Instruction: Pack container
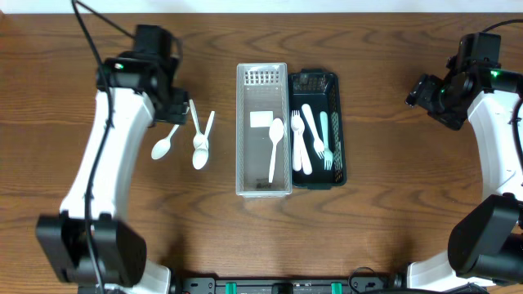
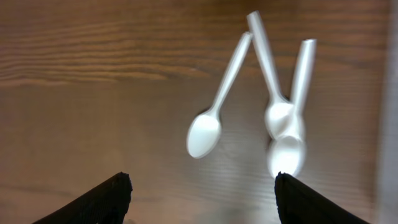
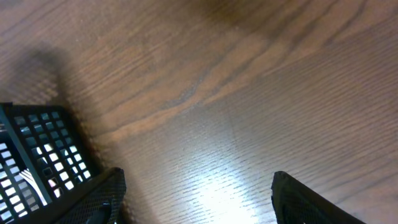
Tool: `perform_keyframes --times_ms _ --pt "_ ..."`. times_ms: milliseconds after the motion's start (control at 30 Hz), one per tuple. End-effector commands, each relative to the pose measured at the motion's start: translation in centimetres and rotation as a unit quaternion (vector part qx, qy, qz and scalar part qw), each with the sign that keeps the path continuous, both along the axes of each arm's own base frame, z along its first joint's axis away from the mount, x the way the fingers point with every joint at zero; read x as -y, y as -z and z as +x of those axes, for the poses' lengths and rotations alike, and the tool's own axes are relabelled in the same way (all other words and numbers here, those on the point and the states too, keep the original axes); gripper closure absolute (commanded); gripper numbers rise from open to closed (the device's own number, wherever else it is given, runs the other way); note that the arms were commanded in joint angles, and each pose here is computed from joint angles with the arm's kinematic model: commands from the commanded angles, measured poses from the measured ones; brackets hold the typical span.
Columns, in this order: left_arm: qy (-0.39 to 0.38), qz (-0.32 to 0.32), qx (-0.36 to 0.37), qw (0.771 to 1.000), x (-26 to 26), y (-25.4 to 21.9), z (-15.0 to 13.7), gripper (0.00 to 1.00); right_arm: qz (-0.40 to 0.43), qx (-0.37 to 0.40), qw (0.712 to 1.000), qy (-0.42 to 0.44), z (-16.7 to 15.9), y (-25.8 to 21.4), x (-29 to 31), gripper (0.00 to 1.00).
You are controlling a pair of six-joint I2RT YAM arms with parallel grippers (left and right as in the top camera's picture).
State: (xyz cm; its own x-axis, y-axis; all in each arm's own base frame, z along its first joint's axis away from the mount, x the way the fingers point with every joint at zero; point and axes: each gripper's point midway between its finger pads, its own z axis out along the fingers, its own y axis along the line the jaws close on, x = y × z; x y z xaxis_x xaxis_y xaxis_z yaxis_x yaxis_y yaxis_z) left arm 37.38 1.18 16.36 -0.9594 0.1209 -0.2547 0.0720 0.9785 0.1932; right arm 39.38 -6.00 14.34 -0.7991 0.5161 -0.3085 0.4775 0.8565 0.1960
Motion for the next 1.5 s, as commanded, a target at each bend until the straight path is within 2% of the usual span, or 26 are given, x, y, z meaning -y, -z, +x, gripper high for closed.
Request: perform_keyframes --times_ms 0,267,500,633,800,967,1100,1133,1167,1333,1467 --pt "0.092 -0.032 -0.035 0.995 -0.5 2.6 0.7 0.25 0.0 0.007 1.0 -0.005 0.3 -0.3 -0.4 0.21" --pt "0.228 -0.02 -0.119 0.966 -1.2 8.3 0.9 0.29 0.0 0.005 1.0 -0.006 0.2 -0.3 -0.4 0.21" --pt "0.227 -0.039 -0.185 0.955 -1.2 13.7 0.3 0.33 0.001 0.0 1.0 -0.005 0.0 -0.2 -0.4 0.21" --pt "0.221 -0.045 -0.195 0.954 -1.1 15.6 0.4 0.35 0.001 -0.001 1.0 -0.005 -0.1 -0.2 -0.4 0.21" --pt "0.223 -0.087 -0.198 0.95 0.3 16.7 0.2 0.38 -0.002 -0.002 1.0 -0.004 -0.1 -0.2 -0.3 0.22" --pt "0.194 -0.094 -0.202 0.956 0.4 17.5 0.2 0.54 -0.002 -0.002 1.0 -0.004 -0.1 -0.2 -0.3 0.21" --pt "0.194 -0.094 -0.203 0.955 0.4 17.5 0.1 0.8 -0.002 -0.002 1.0 -0.004 -0.1 -0.2 -0.3 0.21" --pt "0.194 -0.094 -0.203 0.955 0.4 17.5 0.1 0.9 -0.002 -0.002 1.0 -0.004 -0.1 -0.2 -0.3 0.21" --pt "0.193 -0.094 -0.204 0.955 0.3 17.5 0.0 0.94 -0.002 -0.002 1.0 -0.004 -0.1 -0.2 -0.3 0.21" --pt "0.19 -0.064 -0.21 0.957 -0.6 15.6 0.2 0.94 -0.002 -0.002 1.0 -0.004 -0.1 -0.2 -0.3 0.21" --pt "0.143 -0.01 -0.162 0.976 -1.6 9.9 2.4 0.94 -0.002 -0.002 1.0 -0.004 -0.1 -0.2 -0.3 0.21"
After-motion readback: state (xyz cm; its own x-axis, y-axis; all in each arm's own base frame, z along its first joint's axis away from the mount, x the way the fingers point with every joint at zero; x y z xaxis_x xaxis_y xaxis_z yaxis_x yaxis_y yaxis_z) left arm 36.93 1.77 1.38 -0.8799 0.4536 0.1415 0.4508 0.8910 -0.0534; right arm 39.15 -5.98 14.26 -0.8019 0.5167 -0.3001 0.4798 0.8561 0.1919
